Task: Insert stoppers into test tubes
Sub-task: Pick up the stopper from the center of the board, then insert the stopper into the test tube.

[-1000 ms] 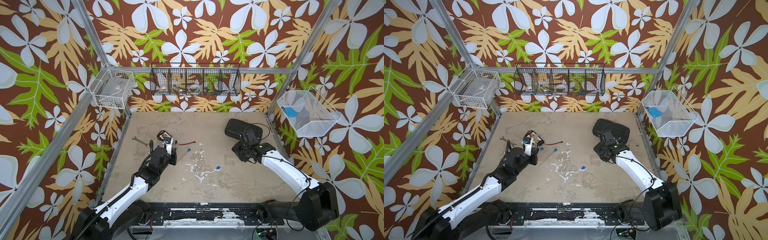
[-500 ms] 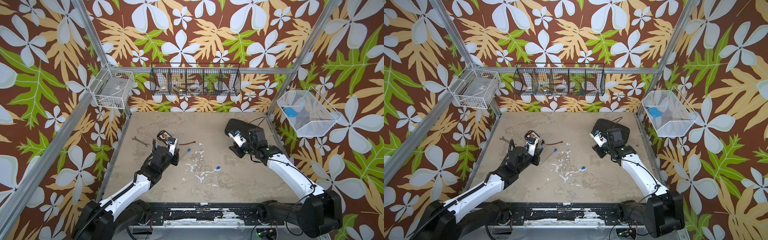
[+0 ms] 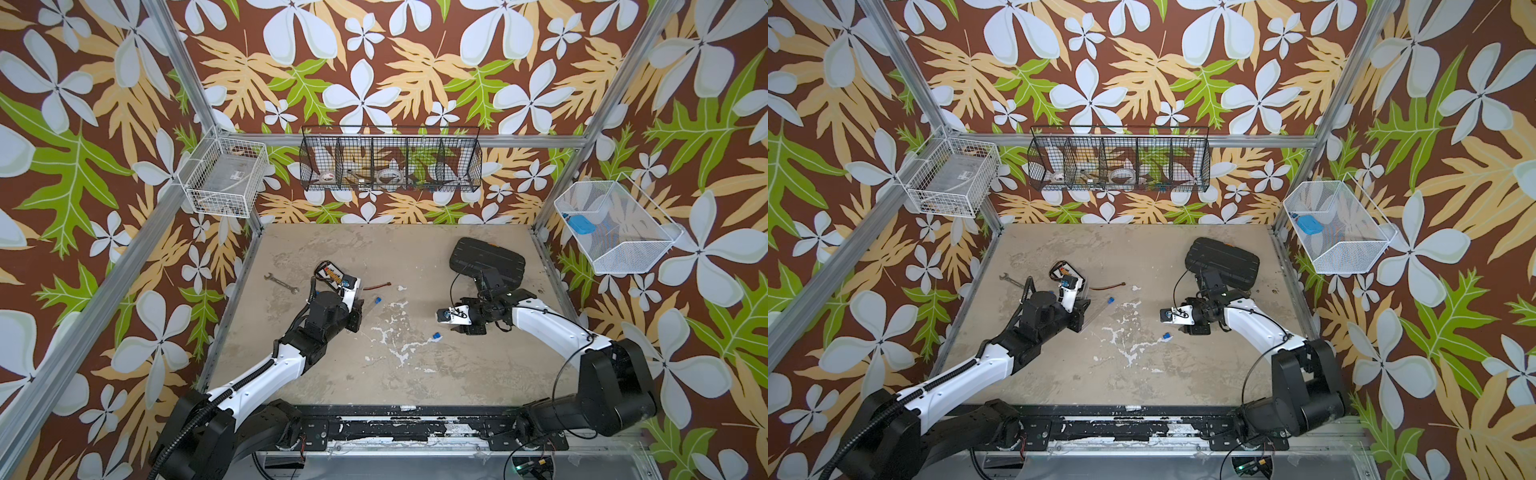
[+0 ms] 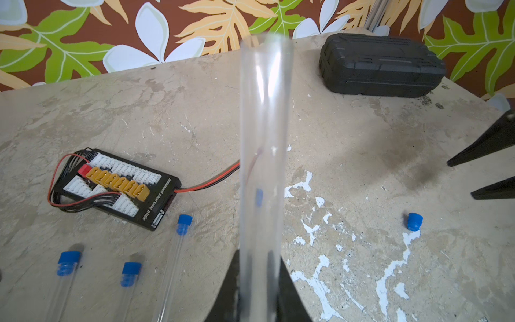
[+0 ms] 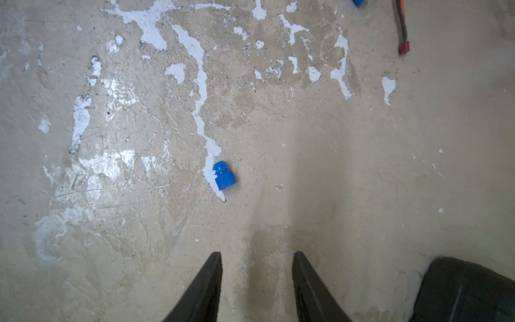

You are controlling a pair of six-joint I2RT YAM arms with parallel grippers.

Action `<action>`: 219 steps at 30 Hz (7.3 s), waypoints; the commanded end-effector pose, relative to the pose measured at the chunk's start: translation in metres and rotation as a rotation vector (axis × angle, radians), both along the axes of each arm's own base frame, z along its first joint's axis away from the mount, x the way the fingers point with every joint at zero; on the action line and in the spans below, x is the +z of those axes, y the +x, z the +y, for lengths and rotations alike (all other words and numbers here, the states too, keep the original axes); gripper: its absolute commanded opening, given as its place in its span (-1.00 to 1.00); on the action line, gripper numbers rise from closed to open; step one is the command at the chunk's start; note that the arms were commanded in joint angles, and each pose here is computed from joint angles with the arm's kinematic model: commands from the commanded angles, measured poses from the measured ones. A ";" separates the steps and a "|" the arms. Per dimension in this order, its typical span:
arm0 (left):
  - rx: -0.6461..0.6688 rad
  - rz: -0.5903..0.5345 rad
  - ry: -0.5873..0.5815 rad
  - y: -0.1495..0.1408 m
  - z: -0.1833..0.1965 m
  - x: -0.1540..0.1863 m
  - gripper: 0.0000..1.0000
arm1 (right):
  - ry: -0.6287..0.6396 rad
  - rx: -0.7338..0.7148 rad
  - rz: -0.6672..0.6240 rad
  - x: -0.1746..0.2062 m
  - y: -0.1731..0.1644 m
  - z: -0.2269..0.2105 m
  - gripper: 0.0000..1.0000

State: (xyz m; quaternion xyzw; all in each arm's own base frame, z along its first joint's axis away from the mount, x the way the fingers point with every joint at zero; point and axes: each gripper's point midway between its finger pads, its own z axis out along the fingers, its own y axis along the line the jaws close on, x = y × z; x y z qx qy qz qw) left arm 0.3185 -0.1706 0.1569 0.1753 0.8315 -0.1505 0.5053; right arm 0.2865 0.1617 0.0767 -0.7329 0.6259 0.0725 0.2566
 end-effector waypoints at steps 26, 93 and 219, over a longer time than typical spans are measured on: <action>-0.046 -0.006 -0.003 0.001 -0.008 0.004 -1.00 | -0.045 0.143 0.171 -0.051 -0.015 0.035 -0.23; -0.527 -0.109 0.330 -0.057 -0.066 -0.020 -1.00 | 0.043 -0.383 0.317 0.031 -0.056 0.031 -0.80; -0.697 -0.304 0.449 -0.102 -0.079 -0.026 -1.00 | 0.686 -0.422 0.070 0.204 -0.042 0.070 -0.11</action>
